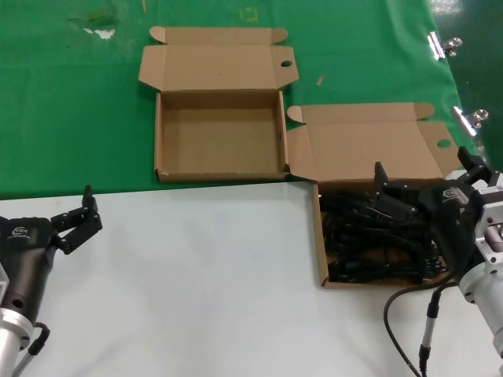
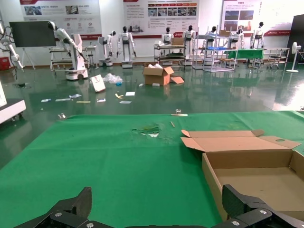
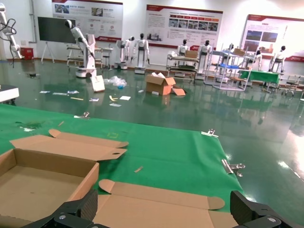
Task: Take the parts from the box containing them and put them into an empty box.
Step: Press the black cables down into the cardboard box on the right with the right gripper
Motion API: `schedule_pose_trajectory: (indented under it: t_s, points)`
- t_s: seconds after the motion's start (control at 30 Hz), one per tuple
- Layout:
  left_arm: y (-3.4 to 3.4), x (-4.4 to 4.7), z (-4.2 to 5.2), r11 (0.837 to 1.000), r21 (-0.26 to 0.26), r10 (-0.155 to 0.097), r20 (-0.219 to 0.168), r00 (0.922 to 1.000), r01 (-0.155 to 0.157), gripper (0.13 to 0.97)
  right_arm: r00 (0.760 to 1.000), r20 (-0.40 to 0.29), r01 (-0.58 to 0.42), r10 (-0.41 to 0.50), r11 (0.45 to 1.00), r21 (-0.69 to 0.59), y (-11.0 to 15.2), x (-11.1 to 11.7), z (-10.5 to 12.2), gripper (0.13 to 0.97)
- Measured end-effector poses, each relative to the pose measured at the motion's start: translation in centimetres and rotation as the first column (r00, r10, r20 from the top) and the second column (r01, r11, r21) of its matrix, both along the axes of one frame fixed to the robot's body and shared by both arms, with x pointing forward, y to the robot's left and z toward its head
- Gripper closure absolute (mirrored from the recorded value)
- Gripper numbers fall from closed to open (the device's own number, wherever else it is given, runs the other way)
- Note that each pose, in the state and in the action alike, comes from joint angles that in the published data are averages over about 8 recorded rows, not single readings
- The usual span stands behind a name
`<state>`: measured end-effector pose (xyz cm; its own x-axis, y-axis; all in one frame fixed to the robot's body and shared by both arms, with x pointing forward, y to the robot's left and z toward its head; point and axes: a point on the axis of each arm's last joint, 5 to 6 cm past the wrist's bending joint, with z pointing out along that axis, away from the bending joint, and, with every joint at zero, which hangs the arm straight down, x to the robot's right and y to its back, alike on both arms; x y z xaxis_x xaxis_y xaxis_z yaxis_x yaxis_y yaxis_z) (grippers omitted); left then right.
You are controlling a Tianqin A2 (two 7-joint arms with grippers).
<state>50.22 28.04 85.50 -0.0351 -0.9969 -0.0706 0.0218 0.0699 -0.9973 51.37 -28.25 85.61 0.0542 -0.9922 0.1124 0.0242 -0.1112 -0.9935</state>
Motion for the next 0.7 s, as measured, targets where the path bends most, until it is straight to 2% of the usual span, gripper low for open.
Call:
schedule_pose_trajectory:
  t_s: [0.7]
  points:
    - [0.00, 0.00, 0.00, 1.000, 0.000, 0.000, 0.000, 1.0000, 0.000, 0.132, 1.000, 0.000, 0.000, 0.000, 1.000, 0.000, 0.00, 0.00, 0.00, 0.130]
